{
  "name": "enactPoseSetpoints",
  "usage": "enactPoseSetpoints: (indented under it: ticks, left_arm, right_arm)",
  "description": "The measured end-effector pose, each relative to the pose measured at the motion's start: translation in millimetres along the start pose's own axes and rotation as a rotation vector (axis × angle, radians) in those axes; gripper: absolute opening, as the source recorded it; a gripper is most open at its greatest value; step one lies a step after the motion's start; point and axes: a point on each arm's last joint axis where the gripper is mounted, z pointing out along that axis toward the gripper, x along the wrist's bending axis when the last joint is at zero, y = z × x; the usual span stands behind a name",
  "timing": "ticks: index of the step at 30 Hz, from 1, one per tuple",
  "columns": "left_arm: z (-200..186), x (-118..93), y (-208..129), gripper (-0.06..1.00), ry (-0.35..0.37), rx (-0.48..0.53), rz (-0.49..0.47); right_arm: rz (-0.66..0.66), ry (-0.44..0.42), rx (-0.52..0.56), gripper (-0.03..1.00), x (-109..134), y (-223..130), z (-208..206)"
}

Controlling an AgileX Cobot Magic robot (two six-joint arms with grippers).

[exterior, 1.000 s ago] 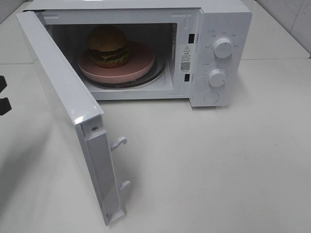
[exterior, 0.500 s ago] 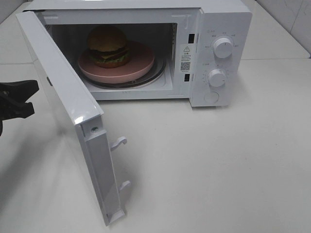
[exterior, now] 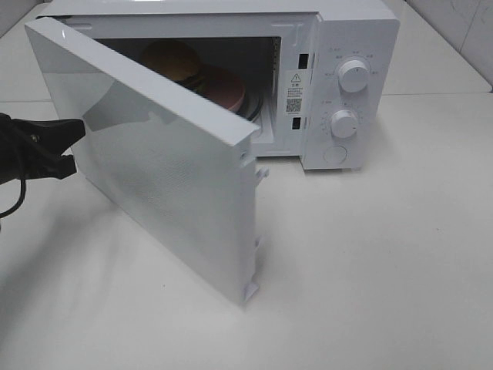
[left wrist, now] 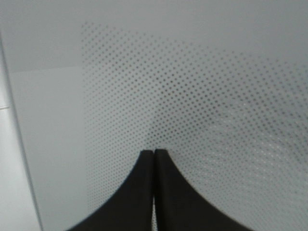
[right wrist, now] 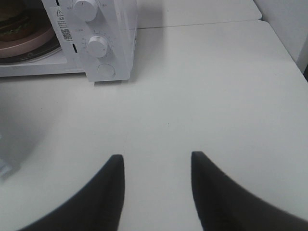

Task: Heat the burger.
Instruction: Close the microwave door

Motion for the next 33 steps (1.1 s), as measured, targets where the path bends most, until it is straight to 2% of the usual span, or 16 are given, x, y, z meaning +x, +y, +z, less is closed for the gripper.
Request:
enactPoseSetpoints:
  ticks: [12,28,33]
  left_arm:
    - [4,-4,0,0.00,0.009,0.011,-0.012]
    - [35,-8,24,0.00,0.111,-0.038,-0.030]
    - [40,-10,27,0.00,0.115,-0.048,-0.025]
  right_arm:
    - [0.000,0.000,0.000,0.47,0,0,0]
    - [0.000,0.000,0.000,0.47,0,0,0]
    - [0.000,0.000,0.000,0.47,0,0,0]
